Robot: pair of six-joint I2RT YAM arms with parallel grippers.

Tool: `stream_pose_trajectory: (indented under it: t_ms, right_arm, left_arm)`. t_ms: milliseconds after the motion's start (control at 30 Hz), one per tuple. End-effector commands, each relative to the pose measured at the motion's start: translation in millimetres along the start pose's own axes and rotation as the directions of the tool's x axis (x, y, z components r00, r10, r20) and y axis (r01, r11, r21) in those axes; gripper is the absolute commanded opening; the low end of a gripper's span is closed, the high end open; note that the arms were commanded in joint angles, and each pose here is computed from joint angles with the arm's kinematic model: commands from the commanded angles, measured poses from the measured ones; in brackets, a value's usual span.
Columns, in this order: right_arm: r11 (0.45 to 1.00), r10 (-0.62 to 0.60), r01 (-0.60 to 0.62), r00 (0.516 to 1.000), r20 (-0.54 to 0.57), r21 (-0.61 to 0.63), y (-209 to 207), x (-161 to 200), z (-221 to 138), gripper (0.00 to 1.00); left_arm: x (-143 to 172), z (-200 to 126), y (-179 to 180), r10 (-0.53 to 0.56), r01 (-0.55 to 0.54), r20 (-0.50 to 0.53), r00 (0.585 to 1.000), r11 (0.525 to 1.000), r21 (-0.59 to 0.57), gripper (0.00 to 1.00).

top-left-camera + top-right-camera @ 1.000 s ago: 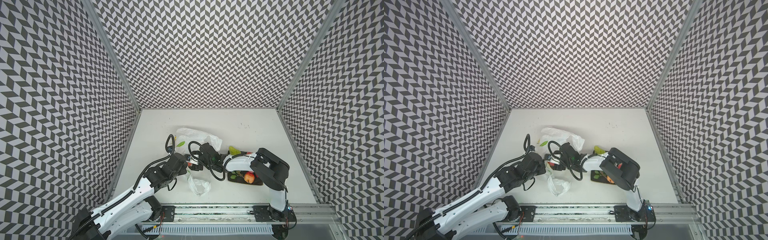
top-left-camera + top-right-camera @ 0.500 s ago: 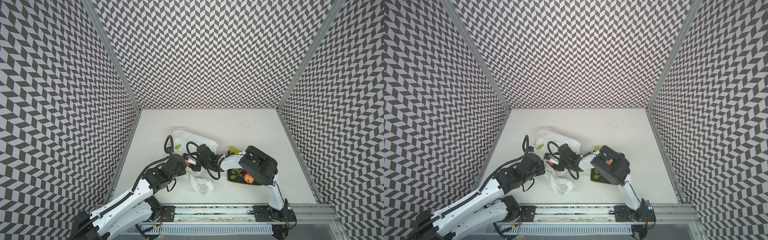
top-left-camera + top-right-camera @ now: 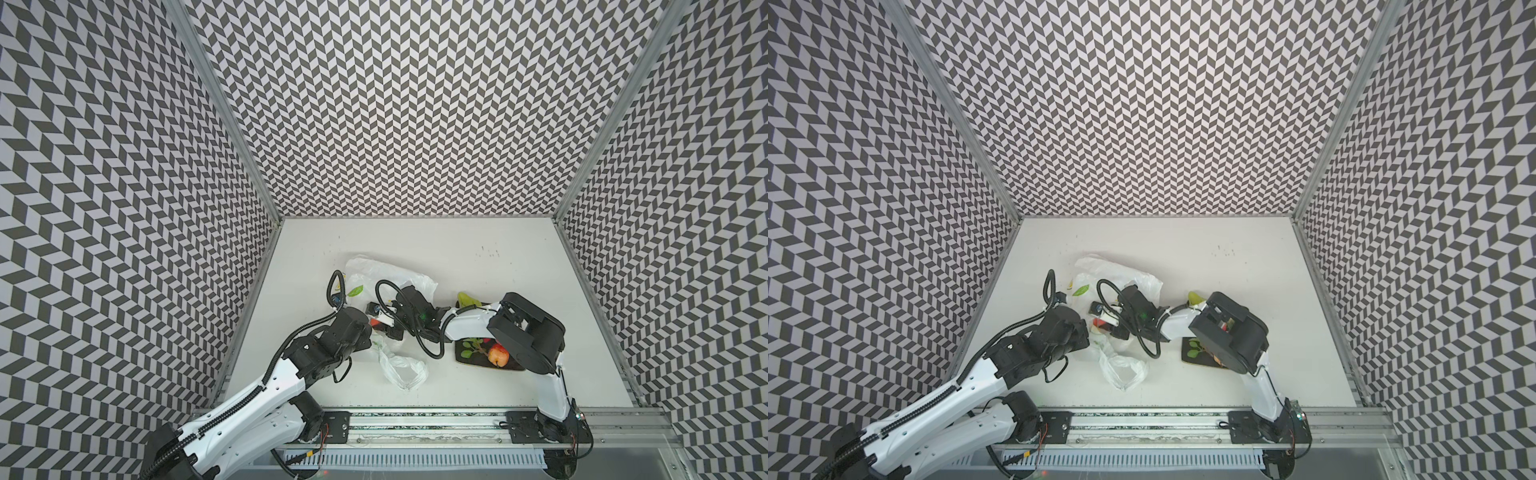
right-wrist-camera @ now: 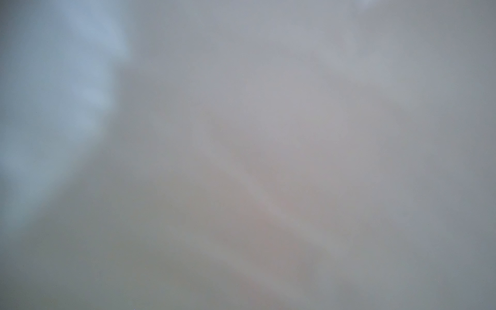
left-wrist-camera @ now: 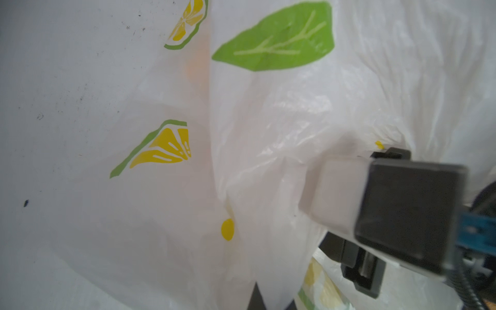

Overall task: Take fruits out of the plastic bag
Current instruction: Pick up the fruit from the plastic bag.

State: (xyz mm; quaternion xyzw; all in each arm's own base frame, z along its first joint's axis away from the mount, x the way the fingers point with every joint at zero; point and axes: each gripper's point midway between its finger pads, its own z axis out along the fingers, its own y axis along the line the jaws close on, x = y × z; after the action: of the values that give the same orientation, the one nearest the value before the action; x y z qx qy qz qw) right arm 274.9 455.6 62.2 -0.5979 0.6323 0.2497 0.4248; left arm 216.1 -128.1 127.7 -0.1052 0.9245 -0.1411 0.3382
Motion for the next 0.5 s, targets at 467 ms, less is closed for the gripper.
stream_pose_trajectory:
  t_ms: [467]
  right_arm:
    - [0.997, -0.005, 0.0, 0.998, 0.06, 0.078, 3, -35, -68, 0.24]
  left_arm:
    - [-12, 2, 2, -0.034, 0.034, 0.057, 0.998, 0.999, 0.005, 0.0]
